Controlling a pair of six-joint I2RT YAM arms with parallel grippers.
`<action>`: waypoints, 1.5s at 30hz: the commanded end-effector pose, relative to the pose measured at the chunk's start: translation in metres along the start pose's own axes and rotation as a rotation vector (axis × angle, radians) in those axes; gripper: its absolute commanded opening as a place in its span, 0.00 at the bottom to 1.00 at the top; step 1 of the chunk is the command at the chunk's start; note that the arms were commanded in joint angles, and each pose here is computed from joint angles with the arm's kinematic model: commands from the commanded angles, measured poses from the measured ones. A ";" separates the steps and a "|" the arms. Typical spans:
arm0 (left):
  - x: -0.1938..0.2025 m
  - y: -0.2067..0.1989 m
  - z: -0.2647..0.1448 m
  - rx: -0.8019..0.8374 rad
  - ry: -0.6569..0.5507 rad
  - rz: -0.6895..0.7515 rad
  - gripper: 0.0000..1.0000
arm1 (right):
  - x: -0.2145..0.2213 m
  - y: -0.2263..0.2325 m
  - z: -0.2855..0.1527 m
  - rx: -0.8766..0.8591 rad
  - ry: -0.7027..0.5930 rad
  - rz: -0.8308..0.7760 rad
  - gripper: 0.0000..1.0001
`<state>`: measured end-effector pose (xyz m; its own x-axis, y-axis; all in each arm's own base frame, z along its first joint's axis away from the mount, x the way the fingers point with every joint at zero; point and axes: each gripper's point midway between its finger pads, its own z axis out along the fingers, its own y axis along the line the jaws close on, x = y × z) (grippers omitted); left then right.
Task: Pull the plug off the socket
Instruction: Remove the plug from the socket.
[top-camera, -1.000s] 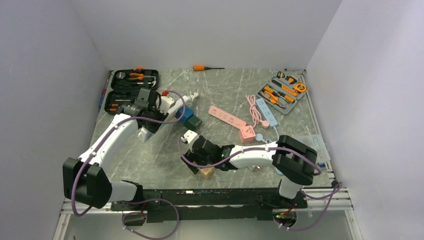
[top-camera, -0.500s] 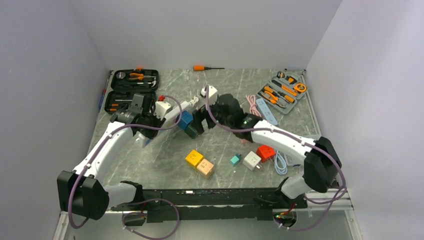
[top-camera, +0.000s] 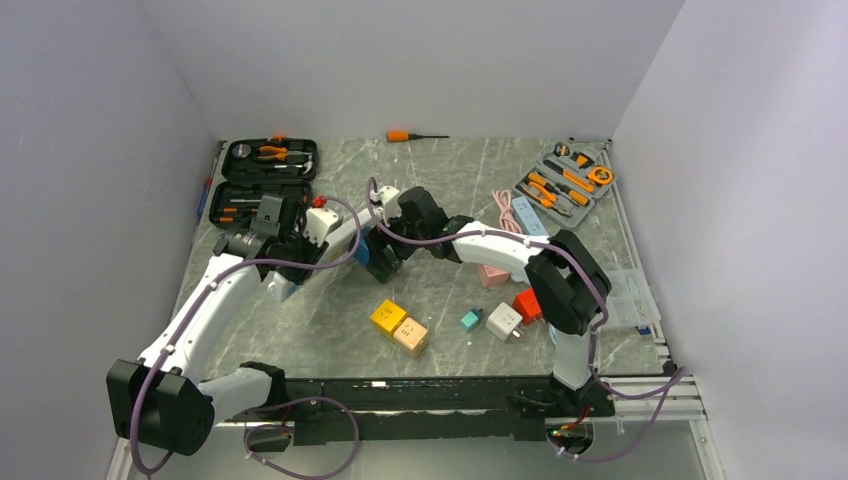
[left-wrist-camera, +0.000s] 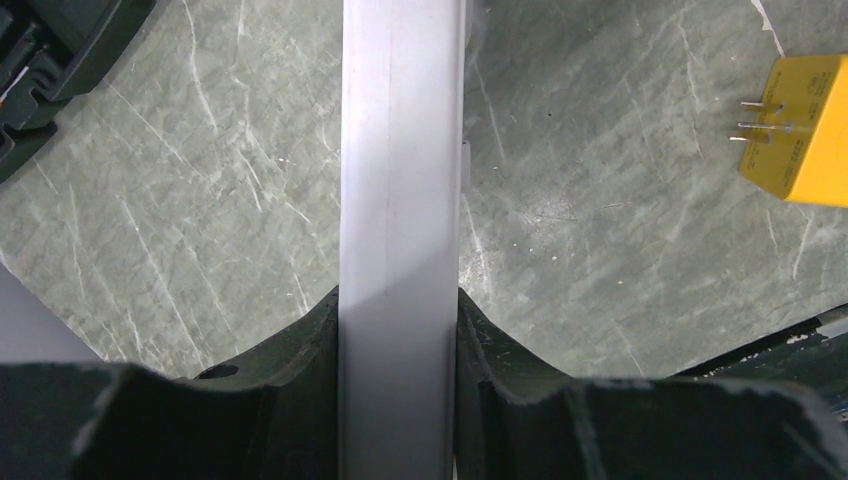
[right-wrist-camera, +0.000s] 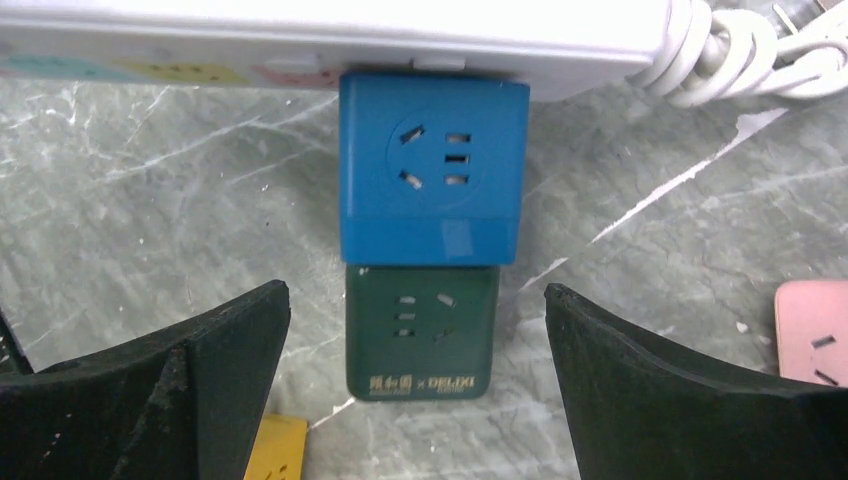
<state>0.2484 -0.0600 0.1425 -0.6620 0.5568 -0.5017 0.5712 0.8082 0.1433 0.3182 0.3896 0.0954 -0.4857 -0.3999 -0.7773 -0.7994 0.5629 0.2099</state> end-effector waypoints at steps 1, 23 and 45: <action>-0.038 0.006 -0.017 -0.019 -0.177 0.012 0.00 | -0.045 0.003 0.010 -0.036 -0.109 -0.046 1.00; -0.039 0.007 -0.019 -0.027 -0.190 0.018 0.00 | -0.026 -0.002 0.056 -0.072 -0.088 0.028 0.55; -0.008 0.072 0.026 -0.352 -0.039 0.006 0.00 | 0.037 -0.026 0.000 0.133 0.013 0.058 0.21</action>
<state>0.2553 -0.0836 0.1097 -0.5854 0.6128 -0.5309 0.6747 0.7313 0.1001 0.3257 0.3718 0.0461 -0.5459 -0.3446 -0.7637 -0.7076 0.6777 0.2000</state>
